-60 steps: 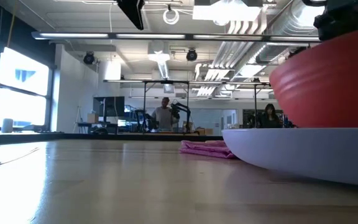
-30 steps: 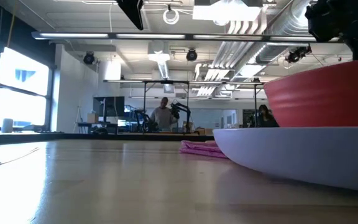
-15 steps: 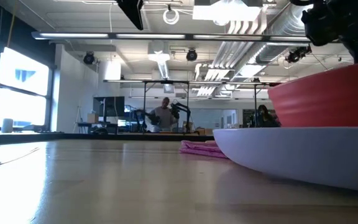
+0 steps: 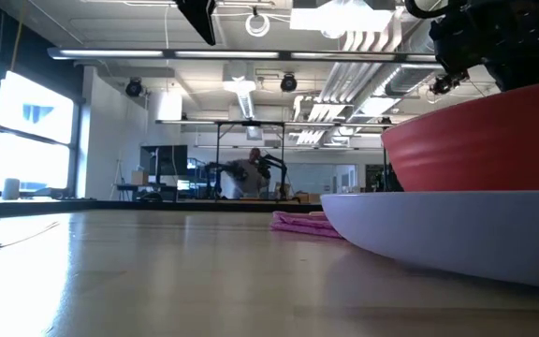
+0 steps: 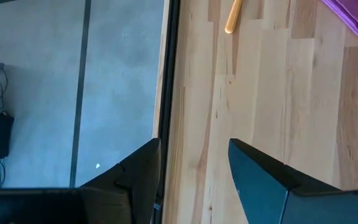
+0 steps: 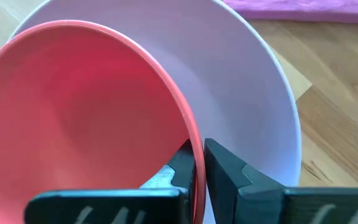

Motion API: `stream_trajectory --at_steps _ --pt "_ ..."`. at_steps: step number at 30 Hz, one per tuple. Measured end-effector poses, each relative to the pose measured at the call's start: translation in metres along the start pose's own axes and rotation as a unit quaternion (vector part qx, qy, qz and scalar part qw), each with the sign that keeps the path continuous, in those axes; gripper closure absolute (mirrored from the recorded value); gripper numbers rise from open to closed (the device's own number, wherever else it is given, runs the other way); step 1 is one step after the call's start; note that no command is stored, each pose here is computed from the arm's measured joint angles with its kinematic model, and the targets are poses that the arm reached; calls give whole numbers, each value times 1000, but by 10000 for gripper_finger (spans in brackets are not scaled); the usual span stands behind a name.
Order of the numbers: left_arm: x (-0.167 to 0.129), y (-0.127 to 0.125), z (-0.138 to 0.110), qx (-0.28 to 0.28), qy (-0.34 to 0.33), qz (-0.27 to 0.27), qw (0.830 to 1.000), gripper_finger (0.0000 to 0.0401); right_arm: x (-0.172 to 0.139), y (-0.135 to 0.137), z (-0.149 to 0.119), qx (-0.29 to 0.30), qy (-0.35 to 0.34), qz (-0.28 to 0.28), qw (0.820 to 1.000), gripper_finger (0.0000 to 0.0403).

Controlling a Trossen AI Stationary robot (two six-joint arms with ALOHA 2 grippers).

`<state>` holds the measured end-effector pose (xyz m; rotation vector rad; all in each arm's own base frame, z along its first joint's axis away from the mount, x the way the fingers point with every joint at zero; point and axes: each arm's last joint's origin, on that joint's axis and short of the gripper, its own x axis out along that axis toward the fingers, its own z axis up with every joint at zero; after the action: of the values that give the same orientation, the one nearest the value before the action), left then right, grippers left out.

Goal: Set table place
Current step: Put the orange bowl on the purple plate, then move the purple napkin to the top left of the table

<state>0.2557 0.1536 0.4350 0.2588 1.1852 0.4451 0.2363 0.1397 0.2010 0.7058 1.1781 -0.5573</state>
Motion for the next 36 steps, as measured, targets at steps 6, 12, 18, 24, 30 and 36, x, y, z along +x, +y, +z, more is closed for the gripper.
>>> stream_trajectory --at_steps 6,12,18,24,30,36 --pt "0 0 0 0 3 6 1000 222 0 0 0 0 9 0 1000 377" --pt "0 0 0 0 4 7 1000 222 0 -3 0 0 13 -15 1000 331" --pt "0 0 0 0 4 8 1000 222 0 -5 -1 4 15 -23 1000 289" --pt "0 0 0 0 4 9 1000 222 -17 -9 2 21 12 5 1000 273" --pt "8 -14 12 25 4 -11 1000 224 -52 -26 8 63 -58 30 996 275" --pt "42 -67 51 105 -2 -77 991 292 -78 -43 12 90 -105 55 989 360"
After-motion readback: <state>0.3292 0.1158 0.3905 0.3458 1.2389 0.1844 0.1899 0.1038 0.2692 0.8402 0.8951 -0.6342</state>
